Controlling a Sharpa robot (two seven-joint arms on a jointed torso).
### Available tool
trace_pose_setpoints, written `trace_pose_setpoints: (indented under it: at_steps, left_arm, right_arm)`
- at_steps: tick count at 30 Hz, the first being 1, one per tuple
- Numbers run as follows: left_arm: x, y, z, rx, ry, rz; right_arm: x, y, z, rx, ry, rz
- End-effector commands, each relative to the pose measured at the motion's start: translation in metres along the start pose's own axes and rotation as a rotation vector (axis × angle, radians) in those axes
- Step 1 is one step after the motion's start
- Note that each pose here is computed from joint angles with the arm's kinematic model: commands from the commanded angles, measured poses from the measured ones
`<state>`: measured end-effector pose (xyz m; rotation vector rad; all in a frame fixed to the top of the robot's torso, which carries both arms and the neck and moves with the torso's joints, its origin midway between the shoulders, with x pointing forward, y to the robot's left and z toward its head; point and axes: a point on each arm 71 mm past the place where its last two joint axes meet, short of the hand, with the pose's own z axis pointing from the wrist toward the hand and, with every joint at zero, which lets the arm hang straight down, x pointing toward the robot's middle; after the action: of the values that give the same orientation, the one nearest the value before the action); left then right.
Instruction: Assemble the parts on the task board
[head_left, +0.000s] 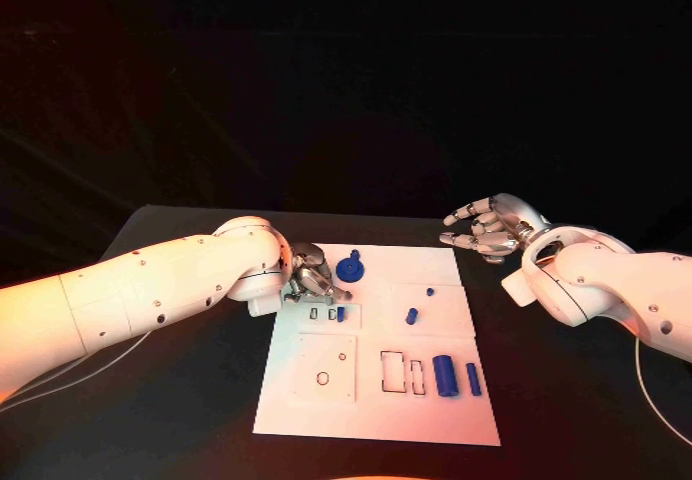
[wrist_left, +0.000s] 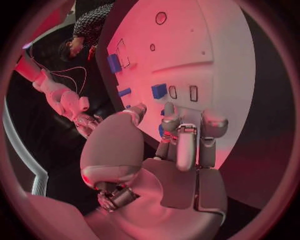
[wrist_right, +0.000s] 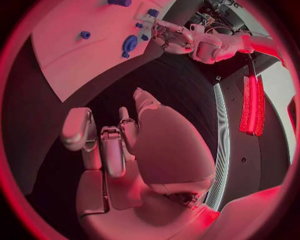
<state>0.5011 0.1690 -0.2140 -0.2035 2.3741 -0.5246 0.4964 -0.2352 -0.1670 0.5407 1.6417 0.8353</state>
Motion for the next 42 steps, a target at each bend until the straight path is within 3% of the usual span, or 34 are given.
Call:
trace_pose_setpoints:
  at_steps: [1, 18, 42]
  left_arm:
    - [0.0034, -0.0017, 0.0005, -0.02, 0.052, 0.04]
    - [0.009, -0.0083, 0.0056, -0.019, 0.106, 0.042]
    - [0.0109, -0.0082, 0.0112, -0.021, 0.144, 0.031]
  right_arm:
    - [0.002, 0.001, 0.0, -0.011, 0.02, -0.003]
    - [0.003, 0.001, 0.002, -0.013, 0.023, -0.005]
    - [0.008, 0.002, 0.004, -0.017, 0.028, -0.004]
